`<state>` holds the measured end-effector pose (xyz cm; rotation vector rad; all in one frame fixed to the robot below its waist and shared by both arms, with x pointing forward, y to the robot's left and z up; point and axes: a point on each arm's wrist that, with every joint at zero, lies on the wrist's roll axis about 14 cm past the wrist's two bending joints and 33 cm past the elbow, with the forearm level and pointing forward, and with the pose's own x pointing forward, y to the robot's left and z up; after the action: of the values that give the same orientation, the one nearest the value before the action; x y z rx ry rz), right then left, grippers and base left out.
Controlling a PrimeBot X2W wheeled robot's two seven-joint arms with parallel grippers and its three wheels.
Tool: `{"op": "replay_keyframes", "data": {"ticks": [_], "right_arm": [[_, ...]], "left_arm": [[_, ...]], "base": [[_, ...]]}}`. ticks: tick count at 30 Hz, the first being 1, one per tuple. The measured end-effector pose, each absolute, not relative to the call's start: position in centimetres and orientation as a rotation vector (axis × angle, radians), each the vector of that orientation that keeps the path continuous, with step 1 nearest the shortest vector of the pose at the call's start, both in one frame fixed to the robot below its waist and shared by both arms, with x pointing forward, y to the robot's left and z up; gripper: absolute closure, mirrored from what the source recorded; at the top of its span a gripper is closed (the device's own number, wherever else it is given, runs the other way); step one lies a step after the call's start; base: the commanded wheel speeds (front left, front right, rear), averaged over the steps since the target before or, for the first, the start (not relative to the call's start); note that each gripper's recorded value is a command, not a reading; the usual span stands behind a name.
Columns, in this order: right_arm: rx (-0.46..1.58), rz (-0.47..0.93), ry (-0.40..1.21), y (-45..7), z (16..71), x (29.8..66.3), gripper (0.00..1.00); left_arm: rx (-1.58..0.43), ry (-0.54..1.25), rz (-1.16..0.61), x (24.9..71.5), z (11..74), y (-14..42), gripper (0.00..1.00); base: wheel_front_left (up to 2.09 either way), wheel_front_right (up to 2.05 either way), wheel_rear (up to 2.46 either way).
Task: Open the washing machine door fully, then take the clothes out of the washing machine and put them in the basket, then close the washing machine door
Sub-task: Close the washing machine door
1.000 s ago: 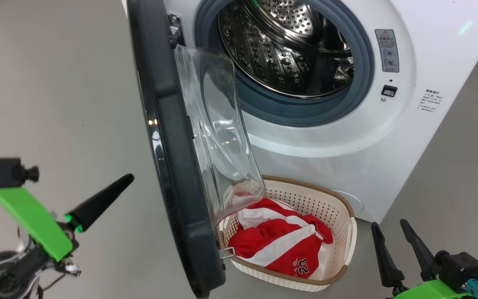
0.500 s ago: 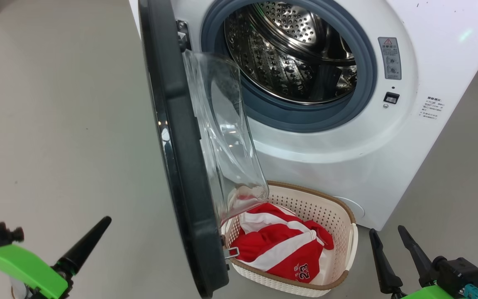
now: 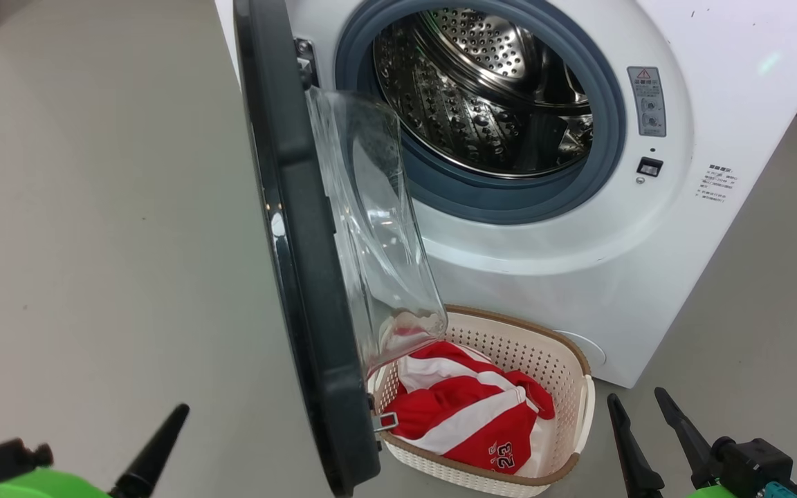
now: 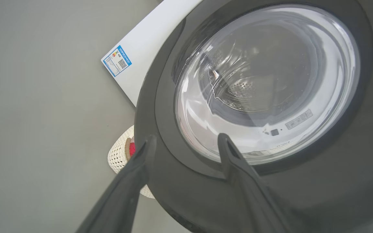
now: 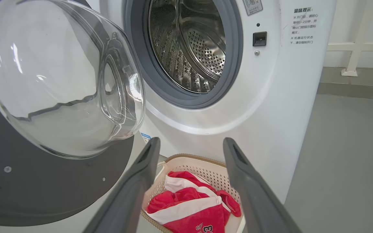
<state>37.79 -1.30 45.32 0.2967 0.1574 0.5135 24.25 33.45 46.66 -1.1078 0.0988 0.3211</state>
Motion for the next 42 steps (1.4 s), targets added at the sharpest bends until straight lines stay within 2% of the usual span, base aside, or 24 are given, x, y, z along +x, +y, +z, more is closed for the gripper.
{"op": "replay_keyframes", "data": {"ticks": [18,26,33,42], "right_arm": [[0.291,0.511,0.152,-1.5,45.5,37.6,0.00],[0.291,0.511,0.157,-1.5,45.4,37.6,0.00],[0.292,0.510,0.158,-1.5,45.3,37.6,0.00],[0.293,0.501,0.160,-1.8,45.2,37.6,0.00]], "left_arm": [[-0.890,0.080,0.444,22.8,42.8,32.0,0.00],[-0.737,0.156,0.461,21.6,40.3,31.5,0.00],[-0.577,0.070,0.509,22.1,42.6,34.1,0.00],[-0.279,-0.001,0.474,23.2,46.3,33.7,0.00]], "base": [[0.00,0.00,0.00],[0.00,0.00,0.00],[0.00,0.00,0.00],[0.00,0.00,0.00]]}}
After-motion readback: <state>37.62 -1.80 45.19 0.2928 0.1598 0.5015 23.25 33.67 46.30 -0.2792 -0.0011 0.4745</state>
